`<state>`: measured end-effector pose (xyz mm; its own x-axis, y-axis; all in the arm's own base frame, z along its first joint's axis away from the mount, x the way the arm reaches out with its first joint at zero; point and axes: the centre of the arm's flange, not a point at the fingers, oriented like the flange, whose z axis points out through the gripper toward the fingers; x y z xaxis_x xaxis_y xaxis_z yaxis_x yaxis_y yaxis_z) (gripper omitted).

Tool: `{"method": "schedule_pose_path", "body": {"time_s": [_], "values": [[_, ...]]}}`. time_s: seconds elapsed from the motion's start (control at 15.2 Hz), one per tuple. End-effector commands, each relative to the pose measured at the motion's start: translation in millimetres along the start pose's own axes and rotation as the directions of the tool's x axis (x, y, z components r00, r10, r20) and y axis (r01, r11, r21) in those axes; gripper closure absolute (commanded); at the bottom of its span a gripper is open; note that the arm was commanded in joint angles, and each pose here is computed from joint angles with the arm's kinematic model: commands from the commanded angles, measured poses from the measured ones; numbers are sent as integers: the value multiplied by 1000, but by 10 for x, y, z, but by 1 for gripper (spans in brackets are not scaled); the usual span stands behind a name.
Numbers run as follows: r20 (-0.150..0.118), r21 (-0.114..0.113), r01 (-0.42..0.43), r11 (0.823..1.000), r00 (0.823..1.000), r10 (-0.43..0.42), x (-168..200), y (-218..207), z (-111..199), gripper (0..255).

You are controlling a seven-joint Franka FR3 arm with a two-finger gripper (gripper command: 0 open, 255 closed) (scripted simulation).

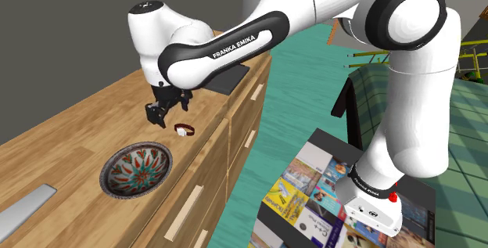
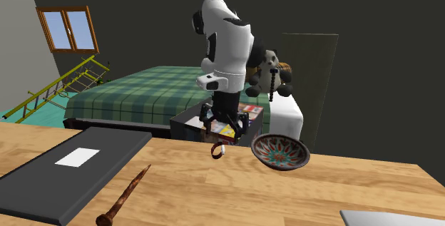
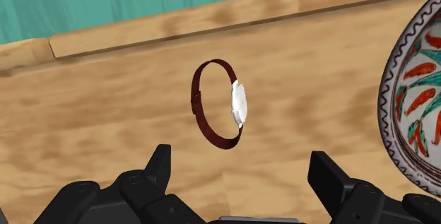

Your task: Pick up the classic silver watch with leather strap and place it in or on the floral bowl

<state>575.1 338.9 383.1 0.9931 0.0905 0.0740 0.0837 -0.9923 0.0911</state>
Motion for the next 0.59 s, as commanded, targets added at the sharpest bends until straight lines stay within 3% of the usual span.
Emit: {"method": "schedule_pose_path", "body": {"time_s": [0.0, 0.53], "values": [[-1, -2, 2, 1000, 1000, -2, 42, -49, 120, 0], [-1, -2, 2, 1000, 1000, -2, 42, -49, 415, 0]]}}
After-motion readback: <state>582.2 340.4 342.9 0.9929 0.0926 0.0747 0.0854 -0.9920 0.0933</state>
